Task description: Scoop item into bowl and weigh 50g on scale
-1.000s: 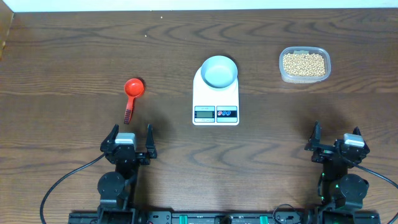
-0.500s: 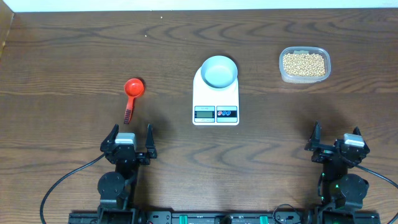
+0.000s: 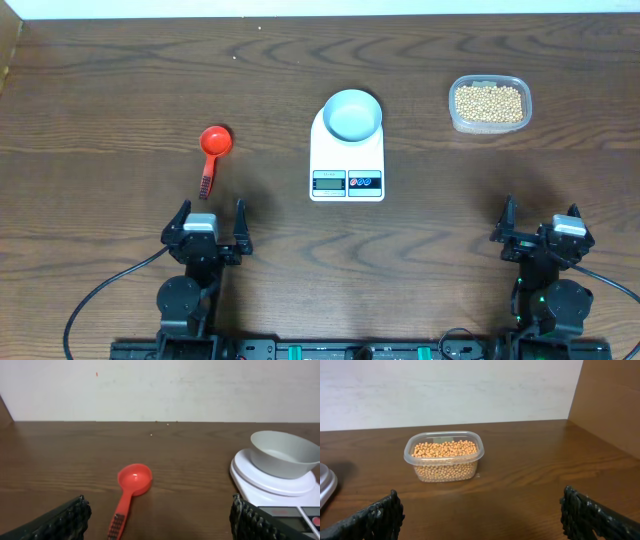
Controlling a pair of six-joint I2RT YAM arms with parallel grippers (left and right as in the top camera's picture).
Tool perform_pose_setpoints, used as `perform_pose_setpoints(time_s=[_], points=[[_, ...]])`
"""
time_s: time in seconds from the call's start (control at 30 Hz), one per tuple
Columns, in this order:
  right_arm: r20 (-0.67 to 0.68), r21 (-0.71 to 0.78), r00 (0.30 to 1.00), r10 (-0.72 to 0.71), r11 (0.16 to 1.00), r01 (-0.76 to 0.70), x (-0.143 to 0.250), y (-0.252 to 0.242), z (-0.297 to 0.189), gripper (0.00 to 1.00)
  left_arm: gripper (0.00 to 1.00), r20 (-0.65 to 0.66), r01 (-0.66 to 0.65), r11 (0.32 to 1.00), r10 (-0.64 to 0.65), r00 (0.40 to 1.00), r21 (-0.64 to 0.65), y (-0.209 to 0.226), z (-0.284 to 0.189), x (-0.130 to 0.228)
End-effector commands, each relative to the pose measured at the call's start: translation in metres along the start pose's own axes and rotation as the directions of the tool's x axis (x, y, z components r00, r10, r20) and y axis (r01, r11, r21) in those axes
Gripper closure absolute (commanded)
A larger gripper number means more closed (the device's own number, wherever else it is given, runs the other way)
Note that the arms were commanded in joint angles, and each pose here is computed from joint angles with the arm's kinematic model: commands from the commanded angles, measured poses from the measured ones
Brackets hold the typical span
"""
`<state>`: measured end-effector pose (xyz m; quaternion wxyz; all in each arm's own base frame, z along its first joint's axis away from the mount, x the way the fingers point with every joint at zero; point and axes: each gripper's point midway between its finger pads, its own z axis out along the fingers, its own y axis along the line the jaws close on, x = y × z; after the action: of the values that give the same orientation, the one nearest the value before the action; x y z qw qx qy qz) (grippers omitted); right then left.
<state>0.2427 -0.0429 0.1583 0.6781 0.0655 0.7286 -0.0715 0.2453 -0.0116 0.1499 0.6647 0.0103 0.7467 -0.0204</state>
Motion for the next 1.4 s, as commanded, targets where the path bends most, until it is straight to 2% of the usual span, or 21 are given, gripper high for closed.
perform_pose_setpoints(time_s=[0.0,0.5,0.87,1.13,1.37], points=[[0.001,-0.003,1.0,0.006,1.0,-0.006,0.0,0.001,0.0,0.01,0.09,-0.043,0.045,0.998,-0.047,0.998,-0.04,0.007,-0.001,0.007],[0.001,-0.003,1.0,0.006,1.0,-0.006,0.0,0.001,0.0,0.01,0.09,-0.104,0.052,0.998,-0.047,0.993,0.04,-0.008,0.006,-0.032],[0.001,-0.003,1.0,0.006,1.0,-0.006,0.0,0.001,0.0,0.01,0.09,-0.241,0.089,0.982,-0.046,0.97,0.169,-0.033,0.026,-0.07],[0.001,-0.003,1.0,0.006,1.0,-0.006,0.0,0.001,0.0,0.01,0.09,-0.393,0.124,0.977,-0.045,0.918,0.176,-0.039,0.049,-0.095],[0.001,-0.003,1.0,0.006,1.0,-0.006,0.0,0.001,0.0,0.01,0.09,-0.553,0.138,0.978,-0.029,0.833,0.157,-0.039,0.072,-0.11]])
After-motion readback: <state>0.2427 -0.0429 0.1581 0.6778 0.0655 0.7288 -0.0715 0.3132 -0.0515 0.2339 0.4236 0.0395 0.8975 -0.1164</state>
